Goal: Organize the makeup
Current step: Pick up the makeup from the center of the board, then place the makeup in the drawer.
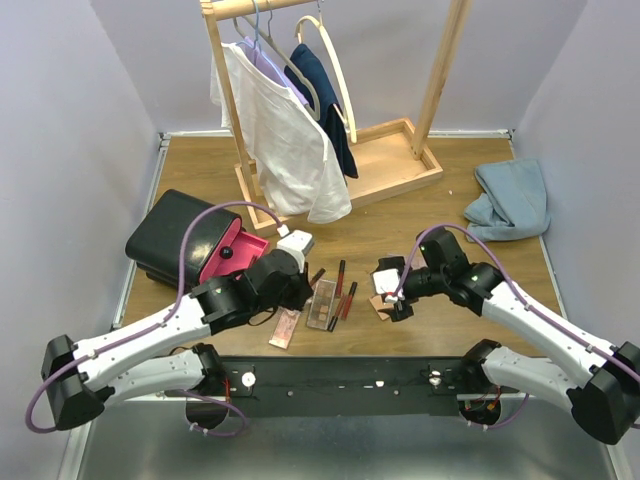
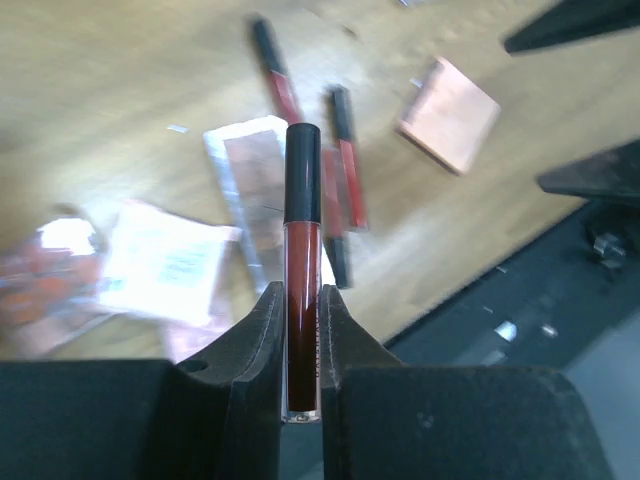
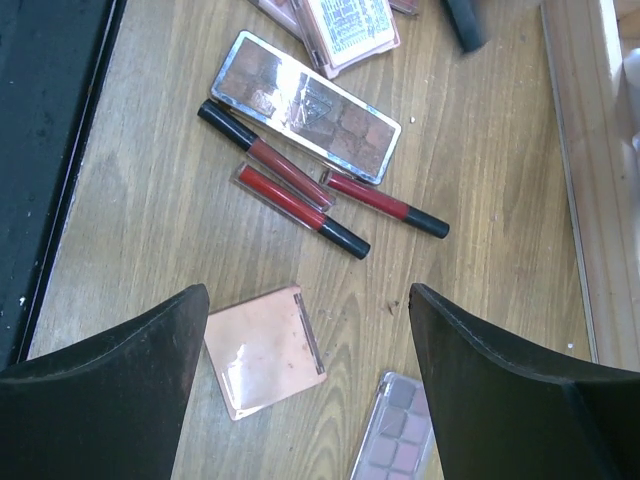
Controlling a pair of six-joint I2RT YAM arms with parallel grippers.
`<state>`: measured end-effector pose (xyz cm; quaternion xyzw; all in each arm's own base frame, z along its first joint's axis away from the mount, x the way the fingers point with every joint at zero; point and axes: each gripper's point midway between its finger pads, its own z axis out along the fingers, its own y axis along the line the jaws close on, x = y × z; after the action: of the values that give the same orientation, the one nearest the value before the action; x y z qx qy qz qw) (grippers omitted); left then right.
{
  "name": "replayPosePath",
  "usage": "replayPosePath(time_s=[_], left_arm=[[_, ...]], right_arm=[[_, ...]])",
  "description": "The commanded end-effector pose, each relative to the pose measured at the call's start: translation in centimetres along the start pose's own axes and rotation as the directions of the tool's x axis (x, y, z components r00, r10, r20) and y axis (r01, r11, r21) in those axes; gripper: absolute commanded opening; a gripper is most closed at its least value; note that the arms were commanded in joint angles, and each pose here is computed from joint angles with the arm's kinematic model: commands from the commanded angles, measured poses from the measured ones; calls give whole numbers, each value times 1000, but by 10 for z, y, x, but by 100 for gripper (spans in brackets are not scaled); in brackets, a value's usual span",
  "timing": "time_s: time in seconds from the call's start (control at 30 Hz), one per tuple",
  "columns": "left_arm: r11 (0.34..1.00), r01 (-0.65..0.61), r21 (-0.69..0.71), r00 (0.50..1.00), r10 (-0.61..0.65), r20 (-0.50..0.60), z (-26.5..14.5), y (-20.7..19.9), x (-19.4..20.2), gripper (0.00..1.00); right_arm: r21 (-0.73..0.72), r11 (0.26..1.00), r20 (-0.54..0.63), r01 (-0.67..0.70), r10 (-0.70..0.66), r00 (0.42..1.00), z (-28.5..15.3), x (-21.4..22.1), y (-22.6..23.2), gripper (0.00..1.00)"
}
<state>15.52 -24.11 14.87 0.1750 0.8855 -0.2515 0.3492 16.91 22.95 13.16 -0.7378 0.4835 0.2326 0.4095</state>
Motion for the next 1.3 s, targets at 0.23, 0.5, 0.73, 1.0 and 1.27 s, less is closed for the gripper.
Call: replayPosePath(time_s=[0.23,0.5,0.73,1.0,1.27], left_arm=[[905,-187,-383,958,255,134,-58,70,-57,0],[853,-171,-493,954,268,132,-63,107,-67,0],[852,-87,-516,969,192,154,-58,132,-69,0],[827,-115,-550,972,209,111,-50,143,-69,0],[796,-167,-582,973,228,32,-37,158,-69,1]], right_arm=[[25,1000,-3,-6,6,1000,-4,3,-4,89],[27,1000,-11,-7,8,1000,-3,7,-4,89],[26,1000,-14,-9,9,1000,-3,9,-4,89],[28,1000,-15,-5,5,1000,-4,8,-4,89],[28,1000,-11,-3,3,1000,-4,7,-4,89]])
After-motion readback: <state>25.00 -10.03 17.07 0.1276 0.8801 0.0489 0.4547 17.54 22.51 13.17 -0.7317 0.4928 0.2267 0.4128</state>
